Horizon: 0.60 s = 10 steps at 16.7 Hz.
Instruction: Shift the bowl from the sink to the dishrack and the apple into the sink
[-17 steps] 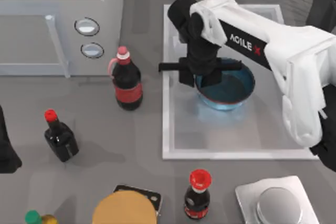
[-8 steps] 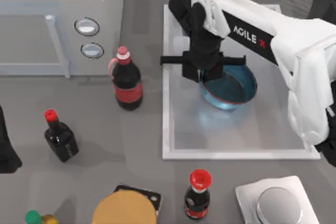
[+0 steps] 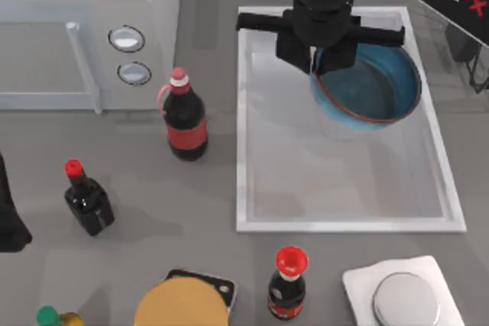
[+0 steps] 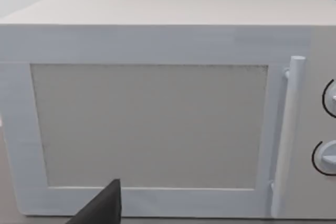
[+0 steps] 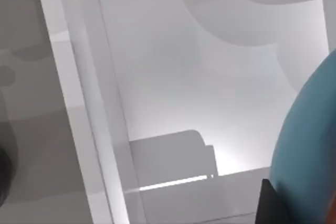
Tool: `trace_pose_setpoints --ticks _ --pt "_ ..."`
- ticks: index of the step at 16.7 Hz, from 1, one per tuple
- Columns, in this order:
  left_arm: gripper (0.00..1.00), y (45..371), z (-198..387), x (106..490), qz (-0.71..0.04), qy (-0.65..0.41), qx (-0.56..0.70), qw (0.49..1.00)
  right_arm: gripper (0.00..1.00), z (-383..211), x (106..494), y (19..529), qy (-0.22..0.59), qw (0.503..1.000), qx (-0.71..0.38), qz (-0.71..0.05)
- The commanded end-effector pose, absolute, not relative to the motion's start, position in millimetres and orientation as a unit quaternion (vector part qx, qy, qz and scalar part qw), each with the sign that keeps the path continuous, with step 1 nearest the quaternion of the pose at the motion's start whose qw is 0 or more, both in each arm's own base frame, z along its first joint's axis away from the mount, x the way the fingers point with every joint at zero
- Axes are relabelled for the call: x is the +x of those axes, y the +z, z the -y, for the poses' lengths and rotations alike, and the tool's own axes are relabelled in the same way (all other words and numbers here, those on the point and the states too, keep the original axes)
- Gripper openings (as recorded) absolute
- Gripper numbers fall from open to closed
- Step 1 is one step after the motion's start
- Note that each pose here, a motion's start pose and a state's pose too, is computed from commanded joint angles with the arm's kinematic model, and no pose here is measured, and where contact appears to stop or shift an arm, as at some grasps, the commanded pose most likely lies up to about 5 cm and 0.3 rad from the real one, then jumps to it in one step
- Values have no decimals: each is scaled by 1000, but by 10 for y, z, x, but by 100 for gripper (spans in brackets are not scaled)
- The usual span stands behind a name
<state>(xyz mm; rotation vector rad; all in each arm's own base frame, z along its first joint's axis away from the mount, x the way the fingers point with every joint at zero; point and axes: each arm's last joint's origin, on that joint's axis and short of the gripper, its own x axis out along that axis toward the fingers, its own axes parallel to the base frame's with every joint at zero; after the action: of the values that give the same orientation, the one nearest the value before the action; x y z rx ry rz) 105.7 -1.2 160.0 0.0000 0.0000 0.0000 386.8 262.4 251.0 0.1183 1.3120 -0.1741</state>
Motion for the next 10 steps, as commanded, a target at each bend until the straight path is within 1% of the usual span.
trace_pose_setpoints --ticks 2,5,10 --pt "100 1600 12 1057 0 0 0 1000 0 -2624 3494 2860 -84 788 58 -607" --pt "100 1600 12 1057 0 0 0 1000 0 -2629 2924 3224 -76 787 53 -610" --pt "100 1600 12 1057 0 0 0 1000 0 -2654 2150 3474 -39 782 28 -622"
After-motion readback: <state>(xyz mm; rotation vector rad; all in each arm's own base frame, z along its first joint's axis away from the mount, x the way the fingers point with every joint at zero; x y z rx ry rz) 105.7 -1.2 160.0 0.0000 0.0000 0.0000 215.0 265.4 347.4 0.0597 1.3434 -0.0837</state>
